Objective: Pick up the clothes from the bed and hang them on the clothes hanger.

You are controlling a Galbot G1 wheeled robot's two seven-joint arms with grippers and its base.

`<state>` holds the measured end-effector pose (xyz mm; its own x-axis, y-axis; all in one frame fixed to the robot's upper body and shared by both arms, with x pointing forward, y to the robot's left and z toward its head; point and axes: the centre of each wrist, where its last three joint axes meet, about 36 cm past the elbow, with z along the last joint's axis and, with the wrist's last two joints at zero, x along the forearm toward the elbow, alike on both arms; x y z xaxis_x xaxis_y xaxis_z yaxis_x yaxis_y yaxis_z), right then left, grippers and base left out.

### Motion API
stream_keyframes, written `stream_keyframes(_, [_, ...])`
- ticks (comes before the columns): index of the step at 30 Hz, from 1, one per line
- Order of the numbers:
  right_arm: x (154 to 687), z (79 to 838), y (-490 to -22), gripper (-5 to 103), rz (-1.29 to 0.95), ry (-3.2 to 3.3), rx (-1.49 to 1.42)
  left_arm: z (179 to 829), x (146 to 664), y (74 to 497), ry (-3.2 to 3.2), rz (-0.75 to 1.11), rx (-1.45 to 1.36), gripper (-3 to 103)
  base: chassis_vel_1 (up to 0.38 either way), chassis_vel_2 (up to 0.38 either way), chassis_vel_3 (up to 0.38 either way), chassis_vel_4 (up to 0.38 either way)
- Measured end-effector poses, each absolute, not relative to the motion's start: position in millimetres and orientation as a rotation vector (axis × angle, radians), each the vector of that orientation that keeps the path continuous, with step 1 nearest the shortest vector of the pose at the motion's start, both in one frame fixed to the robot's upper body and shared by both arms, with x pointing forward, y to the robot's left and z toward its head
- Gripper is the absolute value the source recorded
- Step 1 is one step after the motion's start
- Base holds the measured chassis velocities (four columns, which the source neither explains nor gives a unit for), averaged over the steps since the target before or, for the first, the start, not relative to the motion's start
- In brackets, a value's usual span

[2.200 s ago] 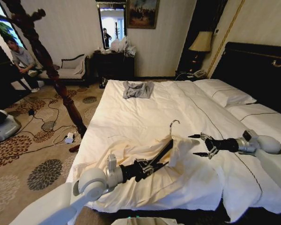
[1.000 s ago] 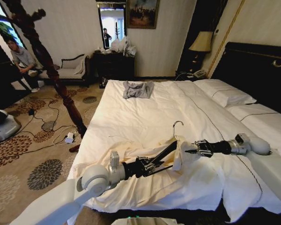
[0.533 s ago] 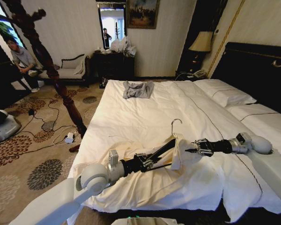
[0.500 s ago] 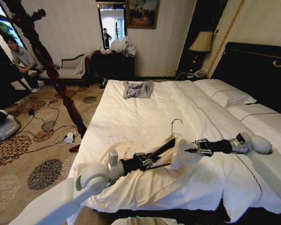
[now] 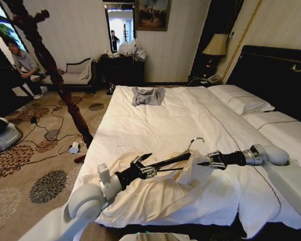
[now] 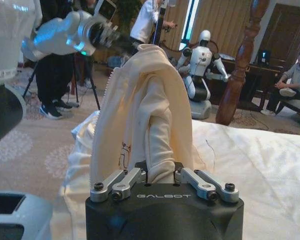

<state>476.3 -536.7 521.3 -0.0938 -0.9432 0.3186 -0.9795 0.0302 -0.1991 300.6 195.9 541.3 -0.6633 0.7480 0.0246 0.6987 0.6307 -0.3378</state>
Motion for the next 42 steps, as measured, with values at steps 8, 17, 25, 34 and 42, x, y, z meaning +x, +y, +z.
stream_keyframes(8, [479, 527, -533, 19, 0.616, -2.200, 2.040, 514, 333, 247, -2.822, 0.374, -0.419, 100, 0.000, 0.000, 0.000, 0.000])
stream_keyframes(17, [478, 540, -524, 19, 0.665, -2.204, 2.076, 456, 323, 242, -2.563, 0.358, -0.132, 100, 0.000, 0.000, 0.000, 0.000])
stream_keyframes(25, [476, 544, -511, 19, 0.691, -2.210, 2.098, 454, 367, 240, -2.509, 0.342, -0.125, 100, 0.000, 0.000, 0.000, 0.000])
stream_keyframes(34, [477, 535, -517, 19, 0.689, -2.213, 2.079, 450, 424, 248, -2.452, 0.312, -0.081, 100, 0.000, 0.000, 0.000, 0.000])
stream_keyframes(42, [482, 528, -527, 19, 0.691, -2.251, 2.041, 454, 403, 226, -2.468, 0.295, -0.260, 100, 0.000, 0.000, 0.000, 0.000])
